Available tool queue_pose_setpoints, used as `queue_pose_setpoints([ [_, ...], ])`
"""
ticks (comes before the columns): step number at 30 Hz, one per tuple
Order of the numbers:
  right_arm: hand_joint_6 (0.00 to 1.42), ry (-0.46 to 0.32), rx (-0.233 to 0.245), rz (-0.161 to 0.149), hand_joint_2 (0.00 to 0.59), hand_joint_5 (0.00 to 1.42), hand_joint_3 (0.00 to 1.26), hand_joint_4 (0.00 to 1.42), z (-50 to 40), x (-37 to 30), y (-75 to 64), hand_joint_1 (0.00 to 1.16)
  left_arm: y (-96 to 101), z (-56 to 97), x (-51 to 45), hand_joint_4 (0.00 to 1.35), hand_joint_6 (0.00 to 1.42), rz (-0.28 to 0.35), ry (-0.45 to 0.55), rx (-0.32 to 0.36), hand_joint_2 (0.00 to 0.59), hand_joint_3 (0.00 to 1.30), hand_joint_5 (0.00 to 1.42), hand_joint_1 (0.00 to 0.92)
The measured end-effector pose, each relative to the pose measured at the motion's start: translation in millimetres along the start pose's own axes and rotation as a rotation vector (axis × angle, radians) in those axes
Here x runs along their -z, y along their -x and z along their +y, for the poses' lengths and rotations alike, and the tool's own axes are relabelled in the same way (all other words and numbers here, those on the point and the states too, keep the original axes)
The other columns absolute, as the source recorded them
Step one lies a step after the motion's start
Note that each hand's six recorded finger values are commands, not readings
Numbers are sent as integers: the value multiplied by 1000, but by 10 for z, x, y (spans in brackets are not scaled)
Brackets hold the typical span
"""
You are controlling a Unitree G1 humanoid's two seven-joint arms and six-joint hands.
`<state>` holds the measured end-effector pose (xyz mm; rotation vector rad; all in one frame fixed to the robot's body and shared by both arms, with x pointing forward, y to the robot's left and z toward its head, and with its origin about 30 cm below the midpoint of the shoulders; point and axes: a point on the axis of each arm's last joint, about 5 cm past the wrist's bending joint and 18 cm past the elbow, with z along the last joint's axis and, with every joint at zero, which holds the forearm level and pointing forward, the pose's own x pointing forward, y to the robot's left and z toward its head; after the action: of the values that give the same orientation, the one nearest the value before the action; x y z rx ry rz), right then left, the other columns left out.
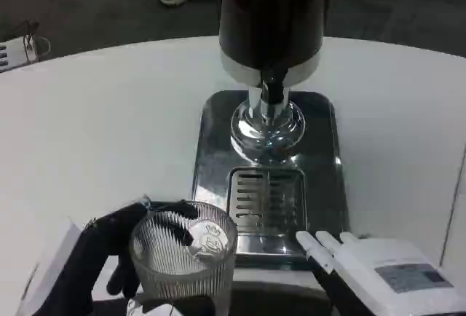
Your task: Grasp the cup under the faucet to collect the drink, then remove the cup.
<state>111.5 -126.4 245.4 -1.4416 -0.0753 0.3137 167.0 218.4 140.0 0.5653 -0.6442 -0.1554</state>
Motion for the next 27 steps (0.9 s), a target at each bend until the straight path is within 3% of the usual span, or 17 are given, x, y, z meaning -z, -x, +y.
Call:
queue_pose_setpoints([
  [27,0,5,-4,1,498,0,0,0,2,-9,0,466,23,-10,1,1131,1424,9,7,9,0,986,1298,580],
])
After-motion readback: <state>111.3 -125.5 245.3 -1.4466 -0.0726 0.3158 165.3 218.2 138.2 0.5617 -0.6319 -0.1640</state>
